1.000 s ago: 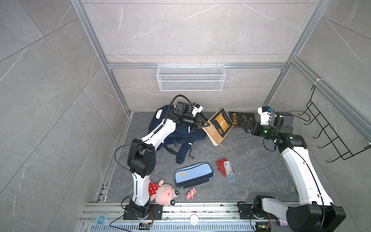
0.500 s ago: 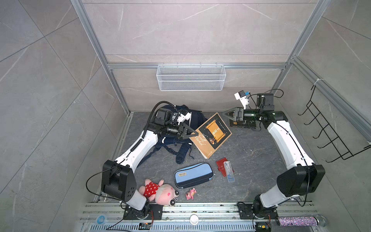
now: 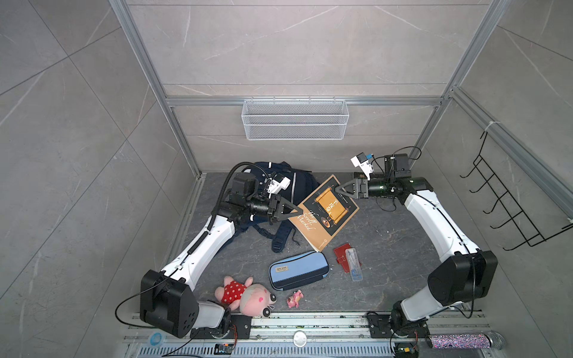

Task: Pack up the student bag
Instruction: 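Lift the brown book upright with both grippers gripping its edges, then carry the book with the right gripper to the backpack while the left holds the opening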

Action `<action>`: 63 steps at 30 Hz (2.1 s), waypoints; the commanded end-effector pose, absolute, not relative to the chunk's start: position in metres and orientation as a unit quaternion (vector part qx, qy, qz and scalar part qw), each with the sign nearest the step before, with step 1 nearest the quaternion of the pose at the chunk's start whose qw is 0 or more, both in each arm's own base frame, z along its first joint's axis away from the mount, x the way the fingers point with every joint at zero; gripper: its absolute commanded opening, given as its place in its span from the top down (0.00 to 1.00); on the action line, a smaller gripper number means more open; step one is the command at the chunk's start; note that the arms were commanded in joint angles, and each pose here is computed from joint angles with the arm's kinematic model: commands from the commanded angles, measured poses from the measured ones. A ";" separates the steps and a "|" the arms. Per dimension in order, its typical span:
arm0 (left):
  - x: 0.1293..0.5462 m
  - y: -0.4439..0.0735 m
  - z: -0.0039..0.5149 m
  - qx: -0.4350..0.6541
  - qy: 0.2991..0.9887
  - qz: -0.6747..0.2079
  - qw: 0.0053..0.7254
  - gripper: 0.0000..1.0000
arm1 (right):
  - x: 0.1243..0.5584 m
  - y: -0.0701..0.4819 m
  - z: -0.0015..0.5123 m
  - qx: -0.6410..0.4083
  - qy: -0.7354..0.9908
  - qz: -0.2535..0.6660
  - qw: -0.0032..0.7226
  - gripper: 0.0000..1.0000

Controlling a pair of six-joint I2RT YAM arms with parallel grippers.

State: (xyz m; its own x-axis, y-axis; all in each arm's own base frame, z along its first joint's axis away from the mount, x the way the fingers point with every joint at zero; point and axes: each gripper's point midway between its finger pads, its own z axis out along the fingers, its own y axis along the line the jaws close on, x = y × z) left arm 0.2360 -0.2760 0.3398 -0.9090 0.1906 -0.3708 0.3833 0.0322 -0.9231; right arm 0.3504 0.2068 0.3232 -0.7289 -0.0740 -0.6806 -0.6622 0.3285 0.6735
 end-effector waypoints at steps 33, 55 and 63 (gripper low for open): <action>0.290 -0.240 0.324 0.164 0.816 -0.523 0.182 0.37 | 0.302 0.211 0.335 -0.253 0.735 0.561 0.284 1.00; 0.498 -0.291 0.145 0.090 0.967 -0.089 0.219 0.34 | 0.378 0.046 0.290 0.135 0.869 0.183 0.440 1.00; 0.516 -0.283 0.098 0.100 0.968 -0.010 0.231 0.34 | 0.366 0.041 0.281 0.143 0.881 0.167 0.420 1.00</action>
